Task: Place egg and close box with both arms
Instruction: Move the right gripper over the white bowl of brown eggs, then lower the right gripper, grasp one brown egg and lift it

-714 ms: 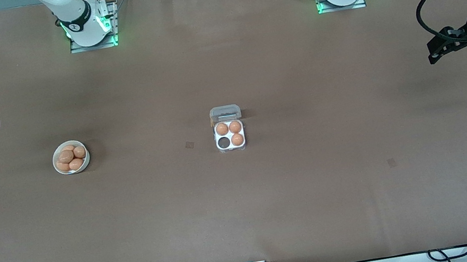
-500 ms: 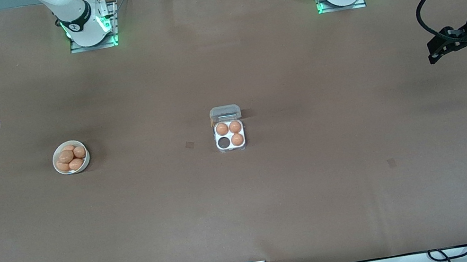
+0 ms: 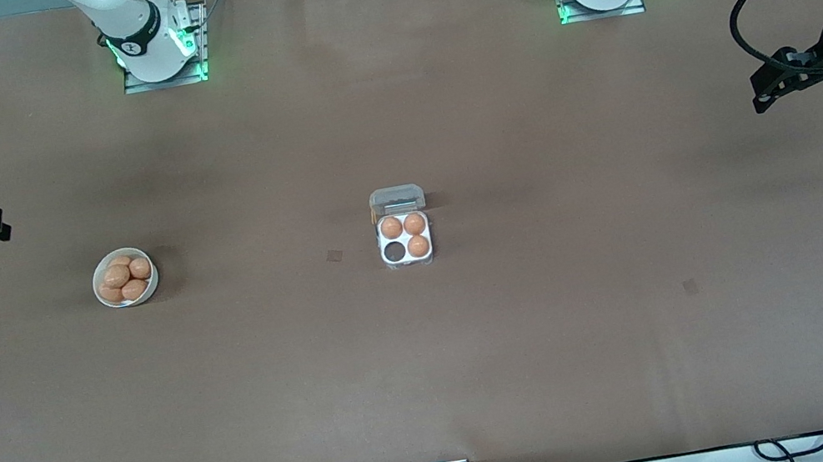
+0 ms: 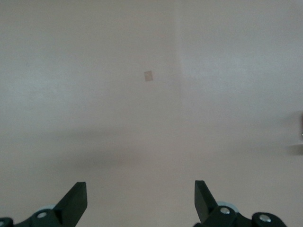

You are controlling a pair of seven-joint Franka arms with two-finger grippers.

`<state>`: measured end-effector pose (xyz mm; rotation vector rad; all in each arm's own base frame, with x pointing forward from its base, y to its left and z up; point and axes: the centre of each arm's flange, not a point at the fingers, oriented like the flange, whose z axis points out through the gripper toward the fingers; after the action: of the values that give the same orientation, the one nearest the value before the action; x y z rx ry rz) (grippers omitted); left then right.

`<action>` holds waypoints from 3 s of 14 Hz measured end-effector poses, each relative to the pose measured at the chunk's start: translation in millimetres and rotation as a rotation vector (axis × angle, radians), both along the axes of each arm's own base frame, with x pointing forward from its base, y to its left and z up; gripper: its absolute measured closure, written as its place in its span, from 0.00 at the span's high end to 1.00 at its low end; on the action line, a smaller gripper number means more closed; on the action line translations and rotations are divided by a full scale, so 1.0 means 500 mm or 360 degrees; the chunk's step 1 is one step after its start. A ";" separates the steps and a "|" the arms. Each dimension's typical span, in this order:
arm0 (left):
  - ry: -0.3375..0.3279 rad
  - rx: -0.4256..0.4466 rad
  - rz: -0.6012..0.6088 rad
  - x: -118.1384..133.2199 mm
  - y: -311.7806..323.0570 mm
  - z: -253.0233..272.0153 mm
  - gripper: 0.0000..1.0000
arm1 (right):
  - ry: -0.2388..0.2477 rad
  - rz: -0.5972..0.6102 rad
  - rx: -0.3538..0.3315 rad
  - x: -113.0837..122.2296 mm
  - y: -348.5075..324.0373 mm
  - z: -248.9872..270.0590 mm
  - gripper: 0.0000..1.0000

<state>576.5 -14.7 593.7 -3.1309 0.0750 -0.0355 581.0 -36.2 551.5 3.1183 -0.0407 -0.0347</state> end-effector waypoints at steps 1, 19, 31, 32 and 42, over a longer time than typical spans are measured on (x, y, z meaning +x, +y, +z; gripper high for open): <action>0.0000 0.0000 -0.0001 0.000 -0.001 0.000 1.00 | 0.0026 -0.0001 0.0000 0.009 -0.001 -0.023 1.00; 0.0040 0.0001 -0.0006 -0.006 -0.004 -0.004 1.00 | 0.0623 -0.0053 0.0009 0.076 -0.039 -0.565 1.00; 0.0041 0.0001 -0.0009 -0.006 -0.006 -0.004 1.00 | 0.0655 -0.0050 0.0007 0.078 -0.039 -0.647 0.80; 0.0041 0.0001 -0.0010 -0.006 -0.007 -0.004 1.00 | 0.0655 -0.0050 0.0007 0.078 -0.040 -0.647 0.71; 0.0041 0.0001 -0.0011 -0.006 -0.008 -0.004 1.00 | 0.0632 -0.0046 0.0010 0.090 -0.035 -0.630 0.46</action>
<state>573.7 -18.6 591.5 -3.1310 0.0862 0.0043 626.1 -53.6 236.3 3.0511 -0.0774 -0.6500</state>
